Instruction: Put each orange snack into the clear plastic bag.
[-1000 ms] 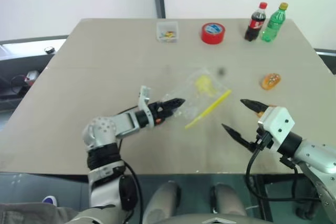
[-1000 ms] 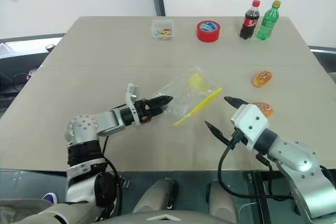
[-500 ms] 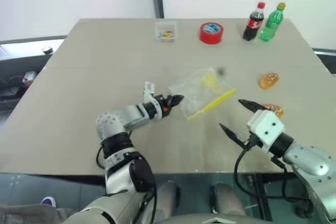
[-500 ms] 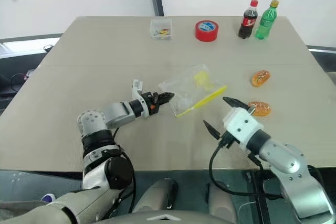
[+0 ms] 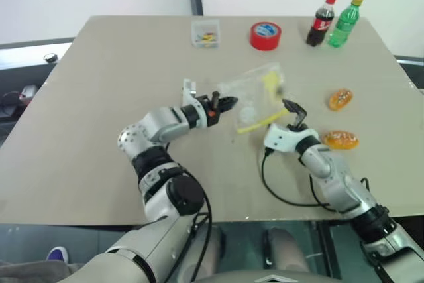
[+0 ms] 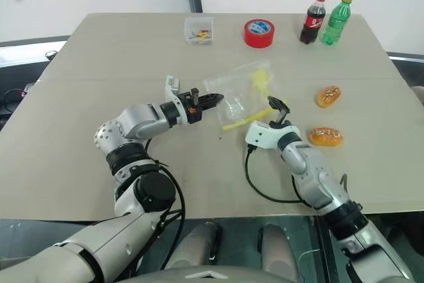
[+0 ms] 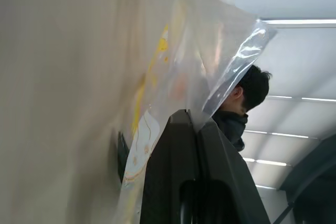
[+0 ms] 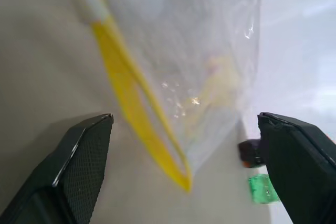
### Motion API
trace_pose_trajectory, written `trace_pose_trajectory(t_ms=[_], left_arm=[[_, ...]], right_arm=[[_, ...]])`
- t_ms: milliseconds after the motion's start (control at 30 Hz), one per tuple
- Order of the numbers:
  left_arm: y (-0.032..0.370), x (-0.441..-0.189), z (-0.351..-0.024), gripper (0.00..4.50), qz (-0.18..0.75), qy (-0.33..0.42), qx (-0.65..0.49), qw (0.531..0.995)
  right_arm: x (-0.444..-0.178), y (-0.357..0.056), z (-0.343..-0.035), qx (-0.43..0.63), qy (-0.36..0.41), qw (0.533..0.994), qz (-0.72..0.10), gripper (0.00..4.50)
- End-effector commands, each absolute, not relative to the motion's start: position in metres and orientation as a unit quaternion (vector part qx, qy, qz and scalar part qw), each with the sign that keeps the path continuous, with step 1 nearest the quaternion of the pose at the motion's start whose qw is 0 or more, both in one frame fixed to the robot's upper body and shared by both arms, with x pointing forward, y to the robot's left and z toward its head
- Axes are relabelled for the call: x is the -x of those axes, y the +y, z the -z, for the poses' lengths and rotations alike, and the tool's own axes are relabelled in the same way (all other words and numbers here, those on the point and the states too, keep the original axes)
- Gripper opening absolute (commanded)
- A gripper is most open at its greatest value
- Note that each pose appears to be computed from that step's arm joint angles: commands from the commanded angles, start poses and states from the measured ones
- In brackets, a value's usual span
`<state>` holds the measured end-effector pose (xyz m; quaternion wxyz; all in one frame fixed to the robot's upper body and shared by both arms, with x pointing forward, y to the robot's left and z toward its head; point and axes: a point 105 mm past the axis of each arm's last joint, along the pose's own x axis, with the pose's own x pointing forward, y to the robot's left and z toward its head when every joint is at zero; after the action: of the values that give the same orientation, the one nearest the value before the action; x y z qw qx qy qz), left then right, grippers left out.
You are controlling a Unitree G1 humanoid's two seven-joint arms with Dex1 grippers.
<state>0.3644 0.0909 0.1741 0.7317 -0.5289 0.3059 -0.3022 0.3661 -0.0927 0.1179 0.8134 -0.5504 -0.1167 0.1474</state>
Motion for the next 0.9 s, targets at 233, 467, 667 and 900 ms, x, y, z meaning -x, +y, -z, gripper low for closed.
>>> trace_pose_trajectory(t_ms=[233, 467, 667, 900], left_arm=[[0.091, -0.359, -0.196, 0.0, 0.3, 0.275, 0.553, 0.727], [0.099, -0.352, -0.201, 0.0, 0.303, 0.263, 0.514, 0.758], [0.12, -0.339, -0.202, 1.62, 0.32, 0.187, 0.194, 0.908], [0.096, -0.309, -0.217, 2.69, 0.423, -0.075, -0.236, 0.871]], right_arm=[[-0.391, -0.083, -0.128, 0.509, -0.149, 0.837, -0.135, 2.63], [-0.399, -0.091, -0.157, 0.469, -0.174, 0.857, -0.123, 0.06], [-0.408, -0.1, -0.184, 0.46, -0.171, 0.859, -0.149, 0.0], [-0.416, -0.092, -0.196, 0.45, -0.127, 0.862, -0.196, 0.0]])
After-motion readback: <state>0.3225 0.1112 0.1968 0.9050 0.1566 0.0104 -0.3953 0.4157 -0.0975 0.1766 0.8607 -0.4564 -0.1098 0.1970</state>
